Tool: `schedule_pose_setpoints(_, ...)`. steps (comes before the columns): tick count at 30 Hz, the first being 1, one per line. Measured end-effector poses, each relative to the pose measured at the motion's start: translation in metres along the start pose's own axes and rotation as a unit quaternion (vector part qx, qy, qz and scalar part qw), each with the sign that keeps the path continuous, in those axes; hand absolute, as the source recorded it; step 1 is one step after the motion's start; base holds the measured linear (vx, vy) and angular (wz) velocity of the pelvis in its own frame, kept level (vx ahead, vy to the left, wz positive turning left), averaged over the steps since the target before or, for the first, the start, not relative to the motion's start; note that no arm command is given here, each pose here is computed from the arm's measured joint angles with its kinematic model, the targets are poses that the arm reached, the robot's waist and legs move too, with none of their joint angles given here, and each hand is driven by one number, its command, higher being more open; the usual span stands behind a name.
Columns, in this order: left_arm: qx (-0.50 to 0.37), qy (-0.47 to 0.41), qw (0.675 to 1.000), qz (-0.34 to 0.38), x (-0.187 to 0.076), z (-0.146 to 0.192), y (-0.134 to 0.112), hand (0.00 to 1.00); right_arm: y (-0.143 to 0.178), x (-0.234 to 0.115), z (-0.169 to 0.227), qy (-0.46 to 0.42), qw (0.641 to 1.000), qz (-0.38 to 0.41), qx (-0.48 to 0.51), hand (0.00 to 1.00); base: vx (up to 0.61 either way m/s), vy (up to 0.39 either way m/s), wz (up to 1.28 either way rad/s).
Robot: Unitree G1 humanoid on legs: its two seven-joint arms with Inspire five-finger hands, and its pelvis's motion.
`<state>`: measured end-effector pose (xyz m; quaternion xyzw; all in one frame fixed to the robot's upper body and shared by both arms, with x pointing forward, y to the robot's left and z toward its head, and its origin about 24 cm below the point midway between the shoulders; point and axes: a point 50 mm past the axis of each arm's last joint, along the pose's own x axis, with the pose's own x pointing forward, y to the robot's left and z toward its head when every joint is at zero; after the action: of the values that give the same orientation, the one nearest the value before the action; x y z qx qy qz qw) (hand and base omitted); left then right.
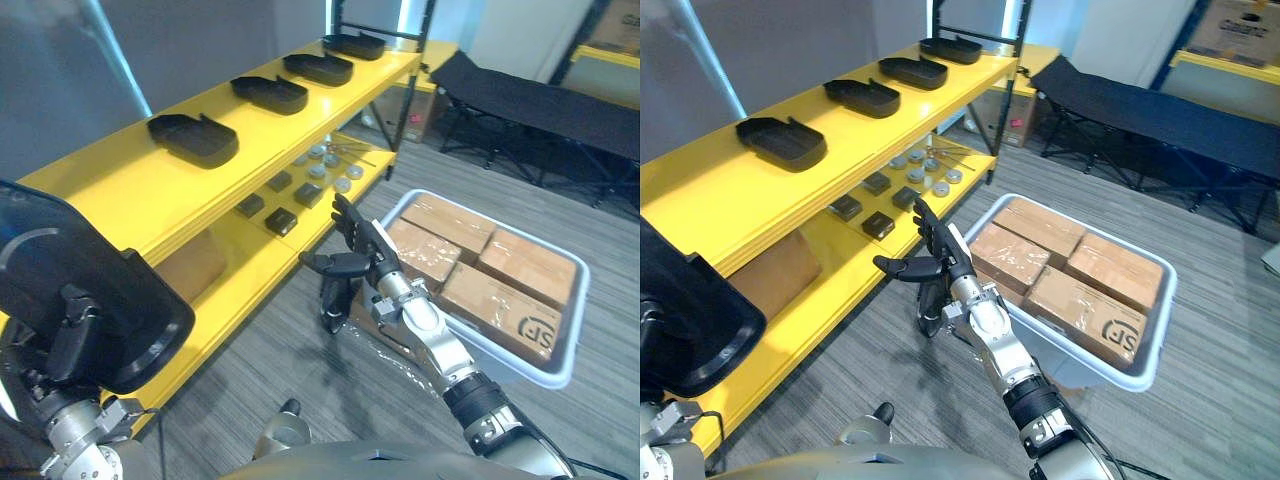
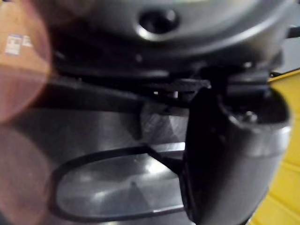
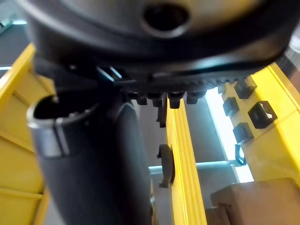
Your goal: Walk over and take three plastic housings, then place them on the shelf
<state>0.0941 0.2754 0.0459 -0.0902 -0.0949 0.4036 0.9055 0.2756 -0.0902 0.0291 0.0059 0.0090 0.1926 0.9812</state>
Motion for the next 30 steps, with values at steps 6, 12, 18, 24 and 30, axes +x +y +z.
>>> schedule_pose_setpoints(6,-0.017,0.008,0.997,-0.068,-0.002,-0.004,-0.016,0.00,-0.003,-0.001,-0.008,0.030,0.999,-0.025,-0.022,1.00,0.00,0.021,0.60)
schedule_pose_setpoints(12,-0.031,-0.015,0.990,-0.136,0.003,0.006,-0.035,0.00,-0.018,-0.017,-0.021,0.045,0.996,-0.081,-0.002,1.00,0.01,0.081,0.58)
schedule_pose_setpoints(18,-0.043,-0.041,0.964,-0.258,0.017,0.016,-0.065,0.00,-0.025,-0.032,-0.028,0.050,0.992,-0.113,-0.006,1.00,0.02,-0.099,0.74)
schedule_pose_setpoints(24,-0.059,-0.027,0.974,-0.219,0.011,0.010,-0.062,0.00,-0.036,-0.027,-0.013,0.019,0.996,-0.080,-0.044,1.00,-0.13,-0.165,-0.09)
schedule_pose_setpoints(30,-0.054,-0.014,0.982,-0.178,0.007,0.007,-0.053,0.00,-0.043,-0.028,-0.002,-0.005,0.995,-0.084,-0.049,1.00,0.02,-0.033,-0.02)
